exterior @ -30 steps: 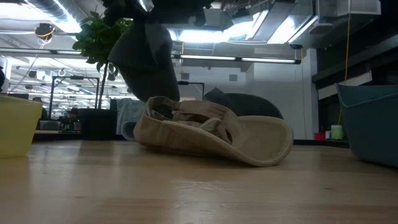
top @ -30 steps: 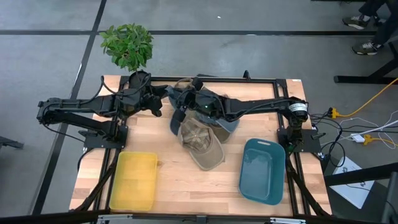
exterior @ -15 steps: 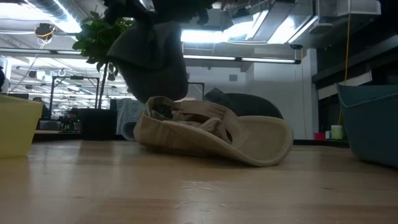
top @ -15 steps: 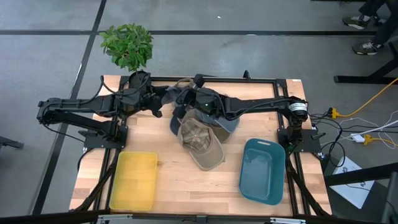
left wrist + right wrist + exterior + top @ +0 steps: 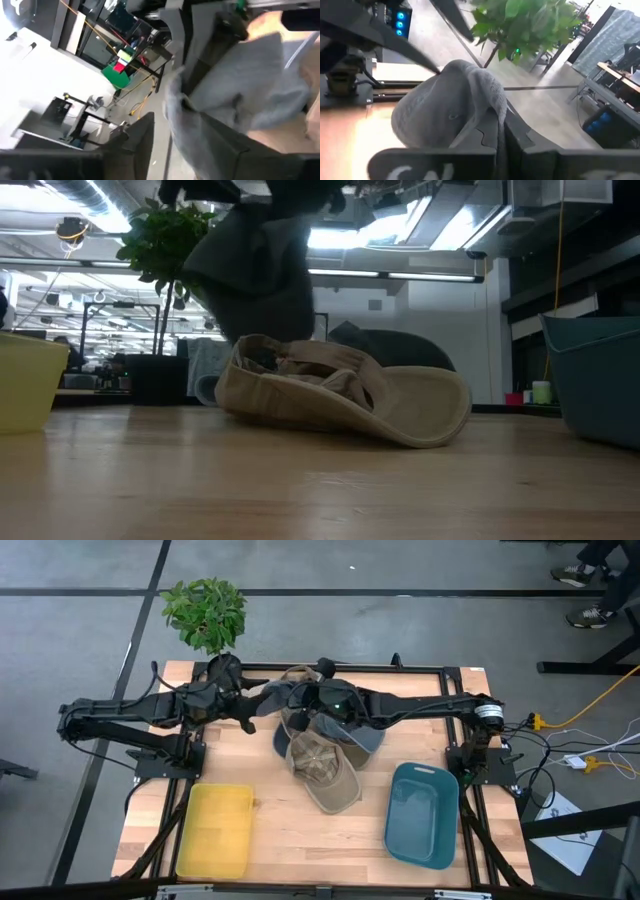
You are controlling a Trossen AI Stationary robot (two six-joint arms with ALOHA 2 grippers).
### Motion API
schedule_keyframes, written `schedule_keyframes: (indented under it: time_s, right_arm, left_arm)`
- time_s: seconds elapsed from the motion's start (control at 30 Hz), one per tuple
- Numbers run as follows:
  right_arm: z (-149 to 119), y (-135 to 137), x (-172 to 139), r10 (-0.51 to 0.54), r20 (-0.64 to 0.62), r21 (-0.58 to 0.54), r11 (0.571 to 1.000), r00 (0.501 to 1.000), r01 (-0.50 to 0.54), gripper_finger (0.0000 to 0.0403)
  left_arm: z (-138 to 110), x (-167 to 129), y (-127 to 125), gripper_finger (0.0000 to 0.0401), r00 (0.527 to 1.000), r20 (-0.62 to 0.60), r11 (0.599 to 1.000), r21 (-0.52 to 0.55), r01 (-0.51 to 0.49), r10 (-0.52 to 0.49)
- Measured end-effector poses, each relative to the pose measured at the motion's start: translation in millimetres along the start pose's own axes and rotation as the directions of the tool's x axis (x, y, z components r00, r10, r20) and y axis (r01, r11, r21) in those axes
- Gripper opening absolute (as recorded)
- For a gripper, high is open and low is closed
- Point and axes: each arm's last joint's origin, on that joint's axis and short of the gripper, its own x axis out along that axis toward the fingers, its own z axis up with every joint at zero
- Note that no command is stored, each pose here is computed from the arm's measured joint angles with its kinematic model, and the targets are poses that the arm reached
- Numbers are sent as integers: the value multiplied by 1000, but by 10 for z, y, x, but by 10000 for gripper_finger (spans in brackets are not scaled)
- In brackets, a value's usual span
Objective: Pick & Place hat
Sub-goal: Put the bottom blue cap into the blue bin
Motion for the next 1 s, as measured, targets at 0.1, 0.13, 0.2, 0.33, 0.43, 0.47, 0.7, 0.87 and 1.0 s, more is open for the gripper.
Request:
schedule_keyframes:
  time_s: [0.1,0.13,0.2,0.33,0.43,0.47,0.7,0.87,1.0]
  right_arm:
    - [91,-72,-148,11,1,-4,1000,1000,-11,5]
    - [112,-93,-204,17,-7,-9,1000,1000,-17,5]
    - [161,-148,-315,27,-16,-6,1000,1000,-27,5]
    - [226,-239,-552,81,-48,12,997,996,-81,5]
    - [281,-294,-759,144,-61,35,989,988,-142,5]
    - [298,-303,-826,155,-64,41,987,986,-153,5]
    - [403,-404,-1344,266,-73,136,957,961,-255,5]
    - [400,-533,-1731,378,-108,296,895,919,-334,5]
    - [340,-617,-1983,428,-171,413,849,887,-330,6]
  left_arm:
    - [-22,-53,21,170,1000,4,999,-39,7,-7]
    - [-35,-71,22,175,1000,0,999,-50,16,-16]
    - [-55,-103,25,182,999,2,996,-86,33,-33]
    - [-98,-160,17,186,997,3,986,-145,82,-82]
    - [-127,-193,-4,183,990,14,974,-175,143,-143]
    - [-131,-197,-11,183,987,18,970,-186,159,-159]
    - [-181,-203,-68,184,974,-20,945,-246,216,-228]
    - [-202,-206,-85,180,969,-41,930,-293,222,-244]
    - [-207,-207,-88,181,968,-45,927,-302,223,-247]
